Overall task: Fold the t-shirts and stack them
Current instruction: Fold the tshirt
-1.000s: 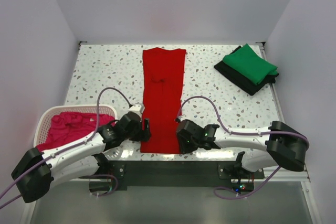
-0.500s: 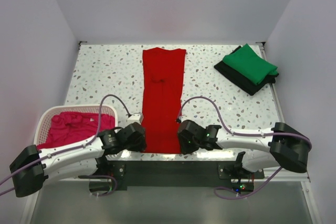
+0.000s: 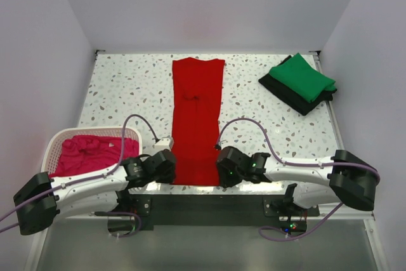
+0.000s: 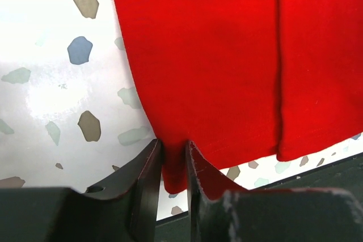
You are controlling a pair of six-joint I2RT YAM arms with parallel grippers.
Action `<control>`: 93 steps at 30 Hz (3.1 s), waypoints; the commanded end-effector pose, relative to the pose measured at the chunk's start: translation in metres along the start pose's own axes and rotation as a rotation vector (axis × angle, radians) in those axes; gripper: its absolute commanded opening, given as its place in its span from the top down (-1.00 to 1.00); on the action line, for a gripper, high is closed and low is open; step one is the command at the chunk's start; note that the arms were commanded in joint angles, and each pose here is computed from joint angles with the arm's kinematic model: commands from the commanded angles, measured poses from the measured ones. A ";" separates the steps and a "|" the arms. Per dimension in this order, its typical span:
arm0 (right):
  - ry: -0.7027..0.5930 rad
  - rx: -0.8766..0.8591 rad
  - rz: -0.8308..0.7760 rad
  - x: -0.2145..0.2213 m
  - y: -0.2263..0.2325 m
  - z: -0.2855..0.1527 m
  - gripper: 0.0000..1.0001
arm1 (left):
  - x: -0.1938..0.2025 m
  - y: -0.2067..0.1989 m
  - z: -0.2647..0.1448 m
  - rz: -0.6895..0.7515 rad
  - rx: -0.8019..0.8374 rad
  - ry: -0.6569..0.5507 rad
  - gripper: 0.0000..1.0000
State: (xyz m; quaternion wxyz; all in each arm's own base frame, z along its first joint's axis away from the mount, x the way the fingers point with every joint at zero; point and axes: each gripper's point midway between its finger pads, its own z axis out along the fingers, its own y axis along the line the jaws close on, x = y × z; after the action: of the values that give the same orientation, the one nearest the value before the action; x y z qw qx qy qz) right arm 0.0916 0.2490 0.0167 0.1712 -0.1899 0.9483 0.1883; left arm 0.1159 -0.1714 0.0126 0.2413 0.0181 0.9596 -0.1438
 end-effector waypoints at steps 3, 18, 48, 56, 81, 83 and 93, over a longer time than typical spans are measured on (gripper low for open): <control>-0.014 -0.022 0.005 0.000 0.003 -0.001 0.40 | 0.017 0.012 0.003 0.012 -0.032 0.051 0.48; -0.028 -0.084 0.005 -0.001 0.013 0.001 0.76 | 0.020 0.009 0.005 0.024 -0.001 0.054 0.79; -0.354 0.082 0.013 -0.102 -0.001 -0.042 1.00 | -0.091 -0.037 -0.013 0.025 0.050 -0.379 1.00; -0.386 0.099 0.003 -0.145 -0.006 -0.032 1.00 | -0.132 -0.043 -0.001 0.091 0.044 -0.415 1.00; -0.472 0.240 0.099 -0.295 -0.074 -0.011 1.00 | -0.318 -0.036 0.052 0.047 0.125 -0.594 1.00; -0.453 0.252 0.103 -0.297 -0.080 -0.001 1.00 | -0.323 -0.031 0.057 0.033 0.117 -0.593 1.00; -0.444 0.303 0.130 -0.318 -0.109 0.010 1.00 | -0.337 -0.009 0.084 -0.007 0.099 -0.559 1.00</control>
State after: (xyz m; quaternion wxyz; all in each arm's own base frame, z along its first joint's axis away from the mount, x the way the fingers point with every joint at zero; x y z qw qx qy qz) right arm 0.3971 0.2500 0.0826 0.3621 -0.0544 0.9266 0.0856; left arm 0.4267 -0.1867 0.0791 0.4601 -0.0167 0.8712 -0.1702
